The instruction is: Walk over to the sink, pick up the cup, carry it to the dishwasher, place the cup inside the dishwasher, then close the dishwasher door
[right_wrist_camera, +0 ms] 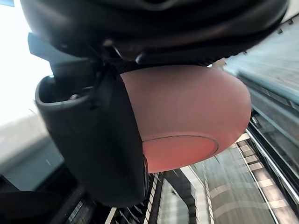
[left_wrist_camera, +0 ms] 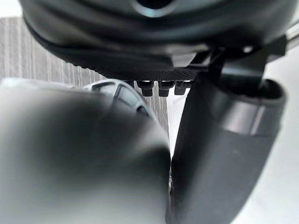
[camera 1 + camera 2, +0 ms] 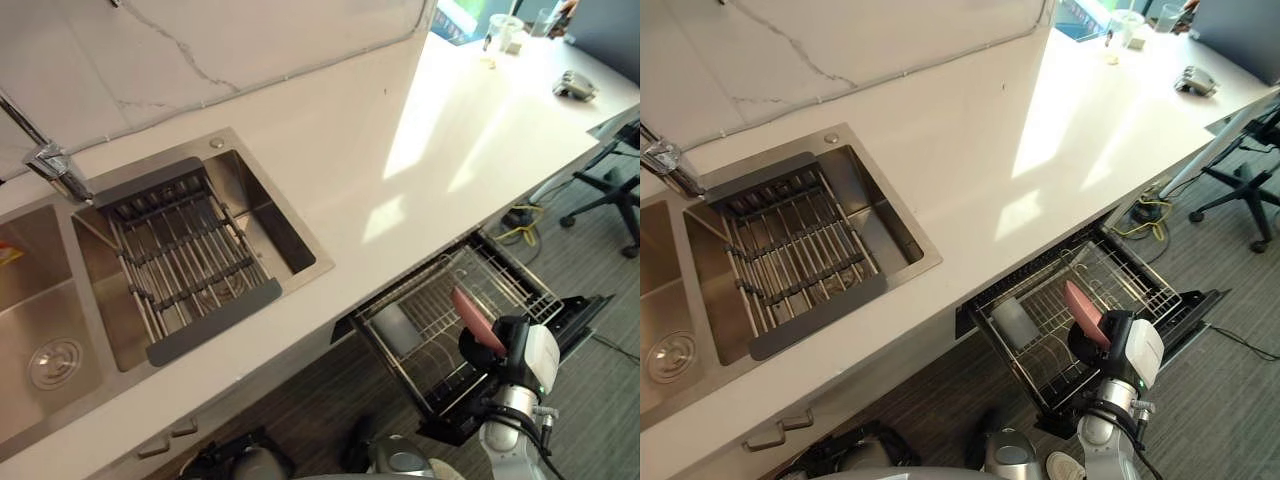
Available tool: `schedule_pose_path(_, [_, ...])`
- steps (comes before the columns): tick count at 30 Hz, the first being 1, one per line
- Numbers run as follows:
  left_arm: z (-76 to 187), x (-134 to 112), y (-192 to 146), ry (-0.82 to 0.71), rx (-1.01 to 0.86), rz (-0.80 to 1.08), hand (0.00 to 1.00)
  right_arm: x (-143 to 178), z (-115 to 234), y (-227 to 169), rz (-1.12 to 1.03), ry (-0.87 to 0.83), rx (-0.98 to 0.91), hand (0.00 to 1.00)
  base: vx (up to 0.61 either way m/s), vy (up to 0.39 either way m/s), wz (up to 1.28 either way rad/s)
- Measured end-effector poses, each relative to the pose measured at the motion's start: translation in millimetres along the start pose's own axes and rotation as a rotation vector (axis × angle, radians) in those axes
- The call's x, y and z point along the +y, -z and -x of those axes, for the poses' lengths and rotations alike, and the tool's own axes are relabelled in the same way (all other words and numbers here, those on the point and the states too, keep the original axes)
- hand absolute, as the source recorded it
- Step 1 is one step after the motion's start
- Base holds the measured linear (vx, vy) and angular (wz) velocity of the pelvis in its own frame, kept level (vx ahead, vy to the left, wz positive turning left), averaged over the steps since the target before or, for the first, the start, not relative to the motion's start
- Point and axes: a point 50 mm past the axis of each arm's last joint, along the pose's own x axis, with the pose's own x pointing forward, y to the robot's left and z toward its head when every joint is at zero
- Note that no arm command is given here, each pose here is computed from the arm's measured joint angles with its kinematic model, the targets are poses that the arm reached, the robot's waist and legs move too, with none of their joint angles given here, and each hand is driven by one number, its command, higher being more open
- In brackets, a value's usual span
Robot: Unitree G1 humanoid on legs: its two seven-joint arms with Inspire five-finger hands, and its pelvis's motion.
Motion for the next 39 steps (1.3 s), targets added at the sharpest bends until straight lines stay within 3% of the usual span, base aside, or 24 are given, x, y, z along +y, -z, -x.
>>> schedule_pose_path(8, [-3,-19,-13,0.124,-0.053,-0.053,1.0,-5,-54,-12,0.071,0.054,-0.001,0.0,-0.02,0.071,0.14])
schedule_pose_path(15, [-5,-33,-34,0.178,-0.11,-0.085,1.0,-30,-102,-40,0.158,0.236,0.0,0.0,-0.06,0.047,-0.02])
schedule_pose_path(16, [-5,-34,-36,0.184,-0.117,-0.086,1.0,-34,-105,-40,0.177,0.262,0.012,1.0,-0.03,0.036,-0.06])
schedule_pose_path(22, [-5,-37,-42,0.245,-0.122,-0.08,1.0,-34,-103,-24,0.256,0.26,0.106,1.0,-0.01,0.001,-0.03])
schedule_pose_path(26, [-5,-40,-42,0.262,-0.108,-0.094,1.0,-31,-101,-16,0.176,0.241,0.195,1.0,-0.01,-0.003,-0.01])
schedule_pose_path(34, [-6,-43,-44,0.256,-0.074,-0.123,1.0,2,-87,-26,-0.3,0.056,0.216,1.0,-0.01,-0.004,-0.02])
schedule_pose_path(39, [-7,-43,-44,0.241,-0.065,-0.139,1.0,-8,-77,-46,-0.545,0.077,0.104,1.0,-0.02,-0.014,-0.09])
